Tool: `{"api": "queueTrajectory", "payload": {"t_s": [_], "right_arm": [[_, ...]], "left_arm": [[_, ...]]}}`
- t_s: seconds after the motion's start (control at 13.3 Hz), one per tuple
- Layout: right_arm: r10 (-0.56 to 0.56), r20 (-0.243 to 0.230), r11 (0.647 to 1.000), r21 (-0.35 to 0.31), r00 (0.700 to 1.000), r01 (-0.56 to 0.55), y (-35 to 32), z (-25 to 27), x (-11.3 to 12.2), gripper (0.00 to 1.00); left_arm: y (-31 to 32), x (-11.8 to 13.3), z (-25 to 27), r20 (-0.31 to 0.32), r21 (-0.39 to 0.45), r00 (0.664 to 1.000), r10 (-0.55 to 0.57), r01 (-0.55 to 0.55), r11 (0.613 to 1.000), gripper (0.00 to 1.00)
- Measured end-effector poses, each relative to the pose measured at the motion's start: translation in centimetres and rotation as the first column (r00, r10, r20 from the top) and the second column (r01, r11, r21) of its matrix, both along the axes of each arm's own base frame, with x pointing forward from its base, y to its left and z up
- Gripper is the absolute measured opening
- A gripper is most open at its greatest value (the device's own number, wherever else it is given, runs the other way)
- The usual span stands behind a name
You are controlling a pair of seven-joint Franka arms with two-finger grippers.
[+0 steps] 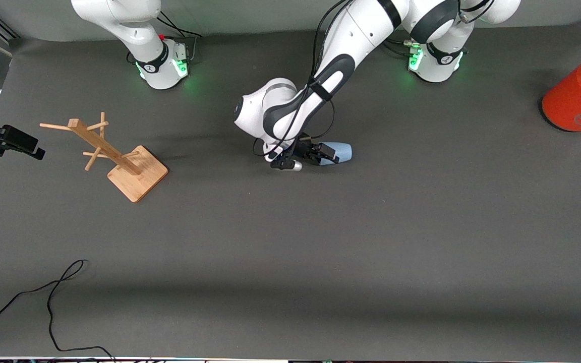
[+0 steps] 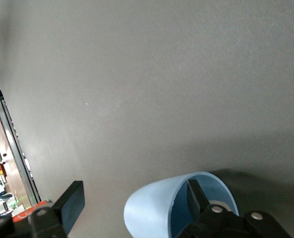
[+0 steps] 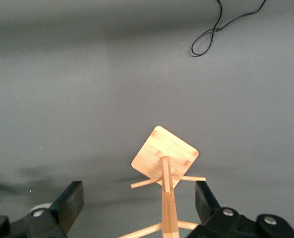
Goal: Rotate and upright cup with both arms
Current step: 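Grasp the lying cup's rim with the left gripper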
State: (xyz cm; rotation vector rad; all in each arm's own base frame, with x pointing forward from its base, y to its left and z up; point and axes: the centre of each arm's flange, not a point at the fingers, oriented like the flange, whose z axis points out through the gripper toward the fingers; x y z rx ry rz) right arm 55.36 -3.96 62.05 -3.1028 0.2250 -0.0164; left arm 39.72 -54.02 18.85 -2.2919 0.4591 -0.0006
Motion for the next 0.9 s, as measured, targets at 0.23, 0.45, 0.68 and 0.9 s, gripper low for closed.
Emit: {"api": "queueTrajectory", "payload": {"t_s": [0.23,0.45,0.68,0.9], "right_arm": [[0.019,0.004,1.0,0.0,1.0,-0.019,0.1,0.2,-0.1,1.0],[0.057,0.008,0.998,-0.001,0.998,-0.057,0.6,0.4,-0.2,1.0],[0.086,0.007,0.996,-0.002,0.996,-0.086,0.7,0.3,-0.2,1.0],[0.085,0.005,0.996,-0.005,0.996,-0.085,0.6,0.2,-0.3,1.0]], "left_arm": [[0.1,0.1,-0.1,-0.013,0.006,1.0,-0.011,0.012,1.0,0.64],[0.3,-0.6,-0.6,-0.025,0.028,1.0,-0.016,0.017,0.999,0.3],[0.4,-1.3,-1.0,-0.037,0.059,0.999,-0.027,0.029,0.998,0.07],[0.3,-1.3,-0.9,-0.037,0.056,0.999,-0.028,0.03,0.998,0.07]]}}
